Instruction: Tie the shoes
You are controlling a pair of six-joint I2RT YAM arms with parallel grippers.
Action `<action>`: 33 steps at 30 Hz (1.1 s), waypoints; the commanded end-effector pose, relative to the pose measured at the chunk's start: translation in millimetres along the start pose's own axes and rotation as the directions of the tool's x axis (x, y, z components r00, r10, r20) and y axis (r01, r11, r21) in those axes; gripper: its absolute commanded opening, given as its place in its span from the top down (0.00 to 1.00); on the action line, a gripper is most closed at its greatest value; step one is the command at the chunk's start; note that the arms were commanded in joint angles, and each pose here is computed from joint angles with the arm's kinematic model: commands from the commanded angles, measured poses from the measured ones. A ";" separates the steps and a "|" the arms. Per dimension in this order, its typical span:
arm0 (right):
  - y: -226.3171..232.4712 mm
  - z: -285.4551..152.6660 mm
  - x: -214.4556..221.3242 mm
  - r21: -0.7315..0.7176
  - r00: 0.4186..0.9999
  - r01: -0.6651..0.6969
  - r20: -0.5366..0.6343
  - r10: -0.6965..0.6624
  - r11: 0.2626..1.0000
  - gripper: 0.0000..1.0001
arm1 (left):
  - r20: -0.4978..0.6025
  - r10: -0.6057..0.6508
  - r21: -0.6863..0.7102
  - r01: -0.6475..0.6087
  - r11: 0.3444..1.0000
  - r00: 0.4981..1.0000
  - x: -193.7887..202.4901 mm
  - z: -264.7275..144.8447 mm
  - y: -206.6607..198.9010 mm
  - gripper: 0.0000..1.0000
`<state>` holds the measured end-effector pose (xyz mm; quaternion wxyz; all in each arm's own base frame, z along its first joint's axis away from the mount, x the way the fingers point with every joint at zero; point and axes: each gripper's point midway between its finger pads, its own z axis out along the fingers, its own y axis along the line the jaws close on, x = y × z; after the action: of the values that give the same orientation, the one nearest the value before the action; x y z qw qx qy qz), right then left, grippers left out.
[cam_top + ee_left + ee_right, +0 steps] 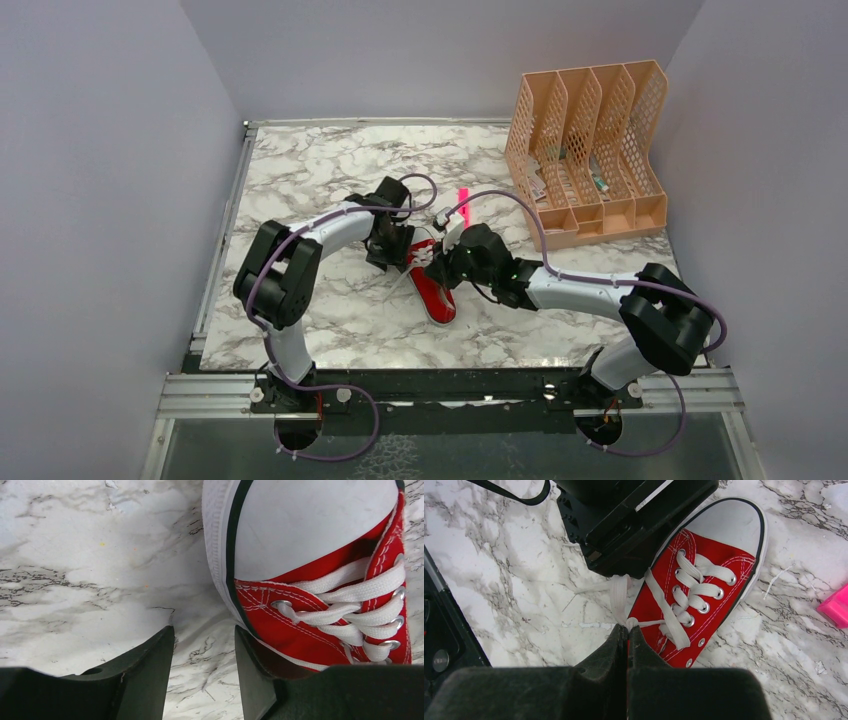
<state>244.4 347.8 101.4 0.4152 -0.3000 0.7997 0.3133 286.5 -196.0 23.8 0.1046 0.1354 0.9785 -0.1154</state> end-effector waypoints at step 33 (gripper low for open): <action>-3.1 6.4 -34.2 0.051 0.987 -0.159 0.027 0.158 0.986 0.99 | -0.011 -0.347 0.313 0.333 0.890 0.938 52.1 -88.6 -78.0 1.00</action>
<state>257.3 354.8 117.8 0.4062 -0.2399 0.8210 0.3217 215.4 -205.6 86.9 0.1123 0.0259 0.9745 -0.1923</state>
